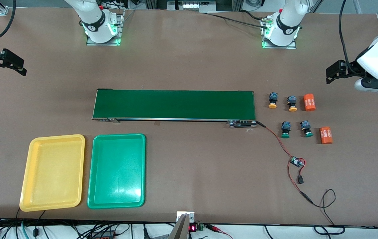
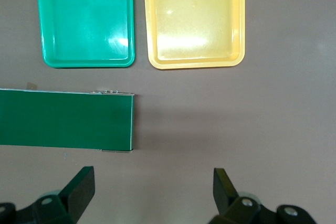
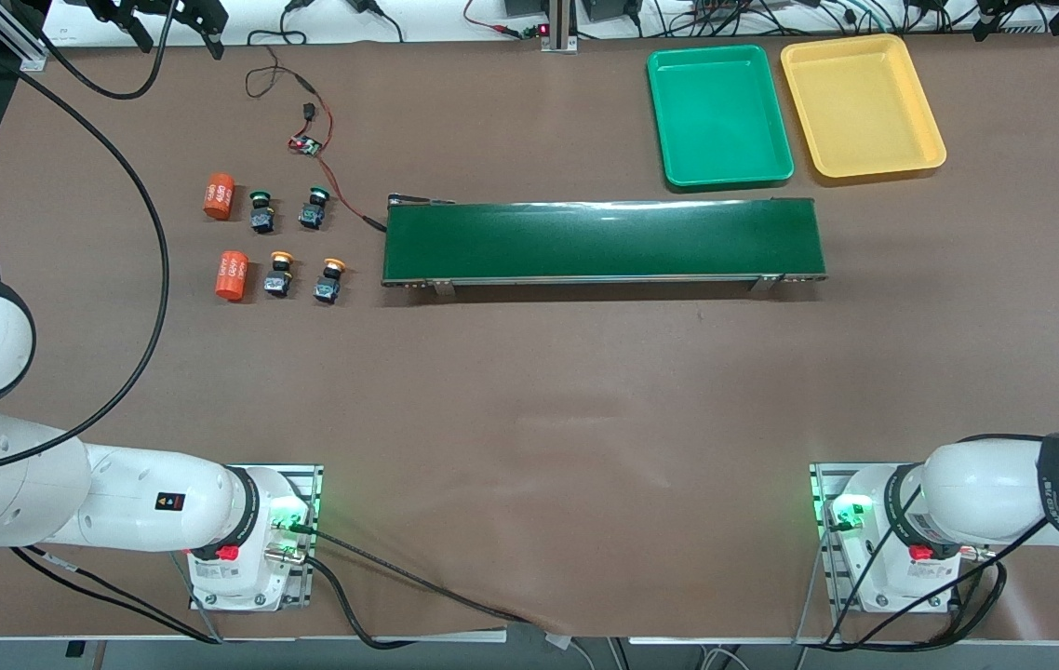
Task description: Sort buttons by color to trays
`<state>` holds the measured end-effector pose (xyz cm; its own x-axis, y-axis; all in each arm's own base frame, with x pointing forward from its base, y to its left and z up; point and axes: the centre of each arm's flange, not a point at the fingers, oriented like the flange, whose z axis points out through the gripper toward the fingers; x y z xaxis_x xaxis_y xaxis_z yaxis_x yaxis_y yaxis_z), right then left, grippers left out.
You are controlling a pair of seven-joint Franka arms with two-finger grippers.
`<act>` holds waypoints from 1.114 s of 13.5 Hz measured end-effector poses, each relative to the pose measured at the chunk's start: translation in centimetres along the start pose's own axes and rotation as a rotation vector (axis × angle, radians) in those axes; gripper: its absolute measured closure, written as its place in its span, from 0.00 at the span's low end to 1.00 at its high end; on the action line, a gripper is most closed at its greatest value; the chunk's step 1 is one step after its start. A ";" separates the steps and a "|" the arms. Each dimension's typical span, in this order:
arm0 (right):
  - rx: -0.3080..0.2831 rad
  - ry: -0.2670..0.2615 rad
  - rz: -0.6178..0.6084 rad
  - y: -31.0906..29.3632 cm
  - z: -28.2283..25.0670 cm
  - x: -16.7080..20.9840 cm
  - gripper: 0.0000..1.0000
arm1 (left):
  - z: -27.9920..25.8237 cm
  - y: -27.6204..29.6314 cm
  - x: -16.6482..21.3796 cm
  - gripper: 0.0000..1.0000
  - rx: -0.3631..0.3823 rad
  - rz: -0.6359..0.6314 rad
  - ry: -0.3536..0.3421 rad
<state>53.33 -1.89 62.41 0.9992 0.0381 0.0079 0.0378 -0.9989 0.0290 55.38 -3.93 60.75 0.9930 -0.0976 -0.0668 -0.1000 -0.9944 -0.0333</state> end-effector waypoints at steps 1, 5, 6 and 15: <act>0.000 0.000 0.000 0.0 0.0 0.0 0.00 | 0.0 0.0 0.0 0.00 0.000 0.000 0.000; 0.000 -0.001 0.002 0.1 0.0 0.0 0.00 | 0.0 0.0 0.0 0.00 0.000 0.000 0.000; 0.000 -0.002 0.002 0.1 0.0 0.0 0.00 | 0.0 0.0 0.0 0.00 0.000 0.000 0.000; 0.002 -0.013 0.025 1.4 0.5 0.0 0.00 | 0.4 0.0 -0.3 0.00 -0.001 -0.001 -0.033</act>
<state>53.37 -3.28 61.99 0.9999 0.0123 -0.0039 0.0124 -0.9995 0.0273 55.08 -3.90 60.41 0.9905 -0.0954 -0.0993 -0.0991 -0.9945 -0.0327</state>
